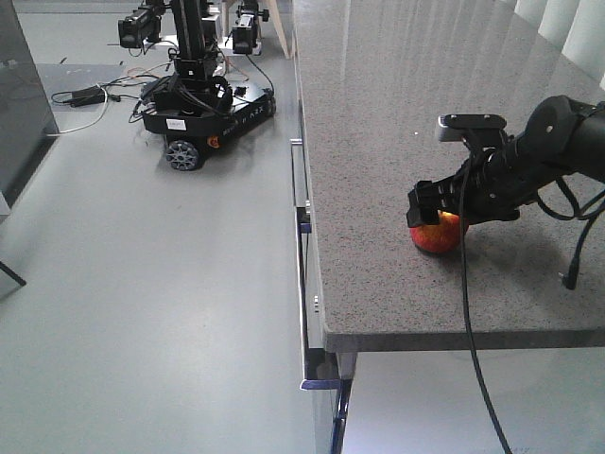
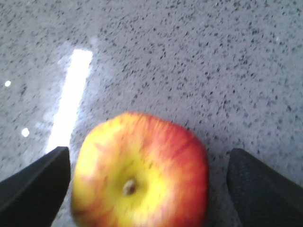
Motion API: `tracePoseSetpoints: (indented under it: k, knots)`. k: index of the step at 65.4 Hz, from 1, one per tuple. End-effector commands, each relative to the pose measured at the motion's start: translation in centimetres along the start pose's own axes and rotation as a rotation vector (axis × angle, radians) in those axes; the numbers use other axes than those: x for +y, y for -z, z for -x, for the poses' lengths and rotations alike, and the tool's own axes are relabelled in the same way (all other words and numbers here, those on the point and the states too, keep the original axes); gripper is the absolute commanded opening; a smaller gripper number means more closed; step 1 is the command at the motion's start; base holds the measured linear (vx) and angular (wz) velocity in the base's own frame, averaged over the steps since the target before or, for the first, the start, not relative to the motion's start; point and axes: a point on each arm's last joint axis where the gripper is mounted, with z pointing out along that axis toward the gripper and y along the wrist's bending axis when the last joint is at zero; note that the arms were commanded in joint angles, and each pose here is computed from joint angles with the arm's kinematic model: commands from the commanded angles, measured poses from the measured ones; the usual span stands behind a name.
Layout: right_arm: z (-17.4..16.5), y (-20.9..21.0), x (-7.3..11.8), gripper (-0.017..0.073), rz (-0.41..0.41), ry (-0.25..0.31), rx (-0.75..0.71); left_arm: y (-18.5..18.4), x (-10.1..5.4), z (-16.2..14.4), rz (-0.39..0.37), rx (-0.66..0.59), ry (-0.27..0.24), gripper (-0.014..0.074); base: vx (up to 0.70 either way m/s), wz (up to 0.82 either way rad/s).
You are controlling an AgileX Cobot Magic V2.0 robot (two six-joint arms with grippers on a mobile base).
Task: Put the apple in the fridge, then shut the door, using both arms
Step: 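Lower the right gripper over the apple and close on it, then lift the apple with the right gripper off the counter edge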
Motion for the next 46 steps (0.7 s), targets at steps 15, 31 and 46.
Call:
tracePoseSetpoints:
  k: [15,31,46]
  knots:
    - [1.84,1.34,0.19,0.0575,-0.002,0.005,-0.089,0.07,0.01,-0.19,-0.009,-0.061,0.007,-0.0006,0.00,0.00]
    - [1.63,1.32,0.24,0.0433,0.004,0.005,-0.065,0.07,0.01,-0.19,-0.009,-0.061,0.007,-0.0006,0.00,0.00]
    - [1.61,1.33,0.23,0.0268,0.008,-0.001,-0.064,0.07,0.01,-0.19,-0.009,-0.061,0.007,-0.0006,0.00,0.00]
